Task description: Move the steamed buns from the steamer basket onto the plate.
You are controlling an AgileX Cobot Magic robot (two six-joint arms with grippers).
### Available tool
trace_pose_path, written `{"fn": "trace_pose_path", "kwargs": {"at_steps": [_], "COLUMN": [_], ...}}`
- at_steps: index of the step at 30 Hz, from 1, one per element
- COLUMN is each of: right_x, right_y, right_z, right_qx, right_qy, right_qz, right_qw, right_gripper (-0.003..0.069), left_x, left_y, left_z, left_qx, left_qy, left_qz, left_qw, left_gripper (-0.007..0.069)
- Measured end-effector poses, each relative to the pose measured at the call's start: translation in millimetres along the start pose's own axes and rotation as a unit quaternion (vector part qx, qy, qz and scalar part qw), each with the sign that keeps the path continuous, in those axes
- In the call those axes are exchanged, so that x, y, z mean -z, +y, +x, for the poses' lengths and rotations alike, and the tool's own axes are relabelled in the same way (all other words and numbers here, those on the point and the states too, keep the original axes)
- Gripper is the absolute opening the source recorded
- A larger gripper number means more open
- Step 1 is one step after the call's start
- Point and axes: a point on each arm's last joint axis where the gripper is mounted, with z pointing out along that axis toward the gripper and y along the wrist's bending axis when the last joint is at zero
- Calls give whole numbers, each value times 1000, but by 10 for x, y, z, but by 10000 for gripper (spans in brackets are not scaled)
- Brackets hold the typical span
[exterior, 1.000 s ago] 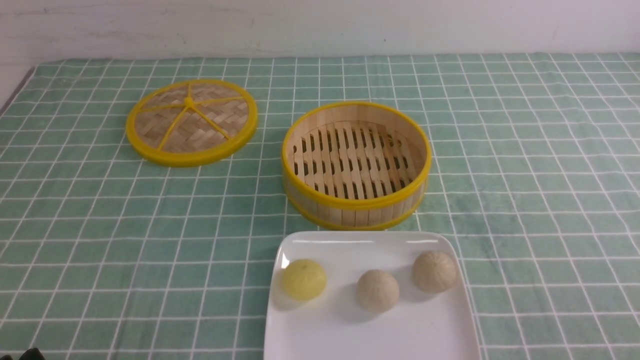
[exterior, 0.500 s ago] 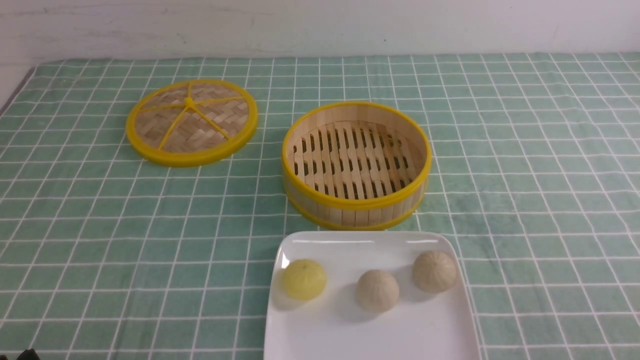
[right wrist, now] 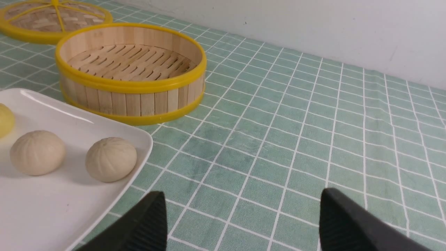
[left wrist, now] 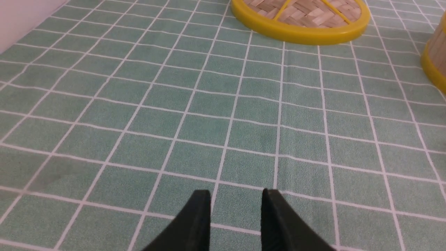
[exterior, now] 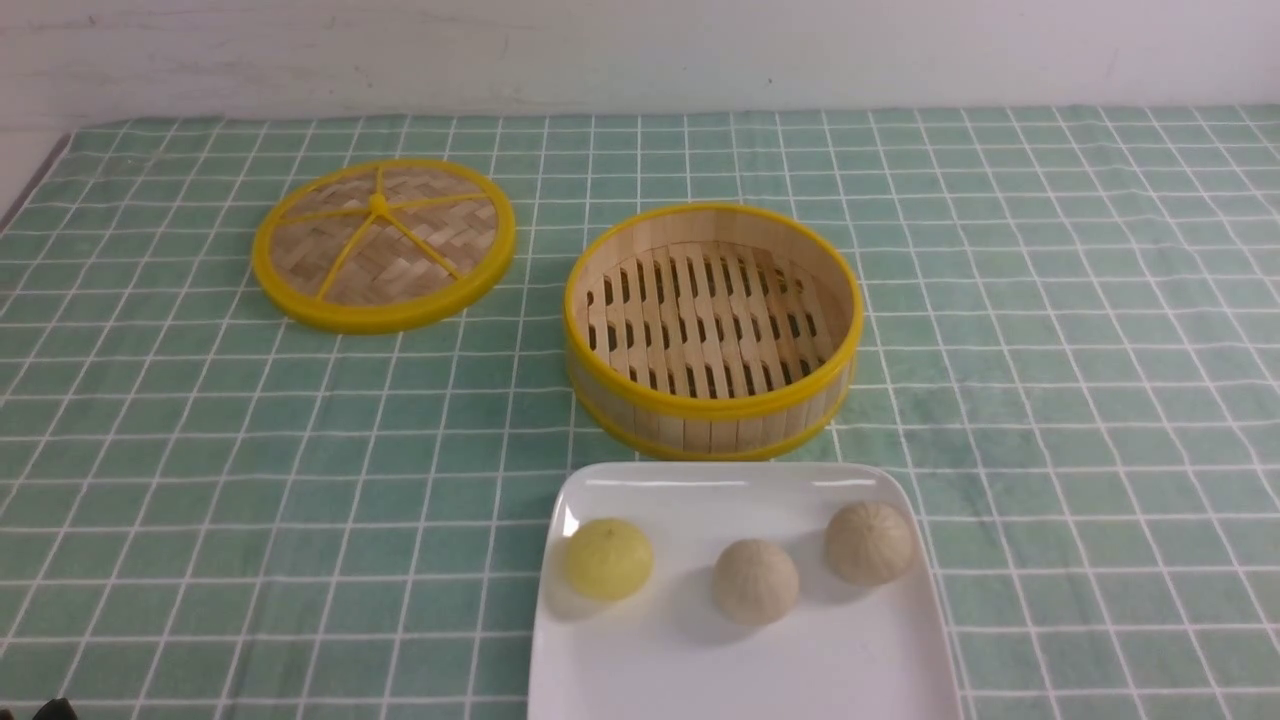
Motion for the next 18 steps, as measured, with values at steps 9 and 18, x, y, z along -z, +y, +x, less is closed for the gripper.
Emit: {"fn": "trace_pose_path", "kwargs": {"at_steps": [9,18], "right_x": [0,0], "right_y": [0,0], "right_z": [0,0], "right_qx": [0,0], "right_qy": [0,0], "right_qz": [0,0], "right_qw": [1000,1000], "right_gripper": [568,568], "left_x": [0,0], "left_y": [15,15], "left_z": [-1,-1], "left_qx": [-21,-21], "left_qy": [-1,0], "left_qz": [-8,-8], "left_qw": [1000,1000], "left_gripper": [240,240]}}
